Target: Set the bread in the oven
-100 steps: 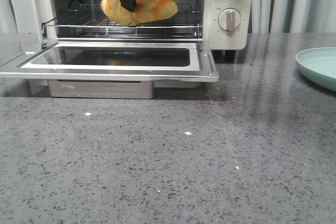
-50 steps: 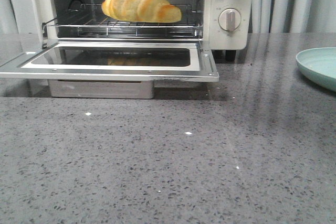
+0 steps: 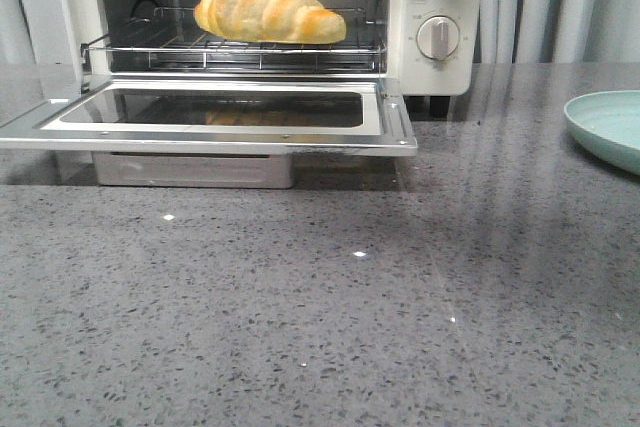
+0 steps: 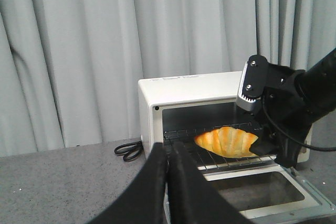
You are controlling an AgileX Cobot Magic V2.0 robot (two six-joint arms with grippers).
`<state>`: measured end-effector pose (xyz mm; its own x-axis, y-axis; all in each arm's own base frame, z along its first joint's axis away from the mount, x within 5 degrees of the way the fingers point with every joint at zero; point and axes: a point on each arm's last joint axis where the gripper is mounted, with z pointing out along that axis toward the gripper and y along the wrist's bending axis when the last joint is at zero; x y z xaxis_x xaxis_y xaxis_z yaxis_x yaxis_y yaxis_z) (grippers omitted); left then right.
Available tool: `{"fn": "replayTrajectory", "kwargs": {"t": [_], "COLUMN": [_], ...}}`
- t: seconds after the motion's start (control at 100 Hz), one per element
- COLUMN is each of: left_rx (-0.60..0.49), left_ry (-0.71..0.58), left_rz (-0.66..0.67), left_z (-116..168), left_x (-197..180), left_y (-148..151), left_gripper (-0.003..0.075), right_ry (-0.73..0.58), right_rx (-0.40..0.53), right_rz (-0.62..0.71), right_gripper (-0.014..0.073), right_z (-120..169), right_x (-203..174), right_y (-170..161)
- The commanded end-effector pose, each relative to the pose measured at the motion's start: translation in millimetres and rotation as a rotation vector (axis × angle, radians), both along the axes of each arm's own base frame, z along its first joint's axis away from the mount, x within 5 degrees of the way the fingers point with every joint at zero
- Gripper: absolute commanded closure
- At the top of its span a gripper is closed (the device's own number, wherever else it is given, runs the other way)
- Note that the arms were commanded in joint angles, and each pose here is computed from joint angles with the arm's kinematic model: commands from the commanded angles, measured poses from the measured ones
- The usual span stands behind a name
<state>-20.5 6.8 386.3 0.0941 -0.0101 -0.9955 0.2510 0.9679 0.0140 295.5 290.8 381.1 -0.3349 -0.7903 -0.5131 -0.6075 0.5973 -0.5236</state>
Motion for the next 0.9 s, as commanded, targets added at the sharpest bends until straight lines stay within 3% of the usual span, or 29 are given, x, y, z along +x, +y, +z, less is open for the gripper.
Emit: {"fn": "replayTrajectory", "kwargs": {"t": [0.0,0.21,0.48,0.62,0.89], "left_rx": [-0.033,-0.064,-0.062,-0.089,-0.175], "left_ry": [-0.086,-0.102,-0.025,-0.018,0.029], "left_rz": [0.002,0.032,0.161,0.205,0.198], "left_z": [9,-3,-11,-20,-63], "left_x": [-10,-36,-34,-23,20], "left_y": [2,8,-3,-9,-14], "left_gripper": [0.0742,0.0742,0.0742,0.0742,0.0742], "right_ry": [-0.076,-0.056,-0.020,0.027,0.044], "right_rx": [0.071,0.090,0.069,0.076,0.103], "right_rz": [-0.018,-0.005,-0.017,-0.021,-0.026], "right_gripper": [0.0159,0.0159,0.0159,0.0159,0.0159], "right_z": [41,54,60,59,70], "right_x": [-18,-40,-54,-58,-68], "right_y": [-16,-19,-24,-26,-37]}}
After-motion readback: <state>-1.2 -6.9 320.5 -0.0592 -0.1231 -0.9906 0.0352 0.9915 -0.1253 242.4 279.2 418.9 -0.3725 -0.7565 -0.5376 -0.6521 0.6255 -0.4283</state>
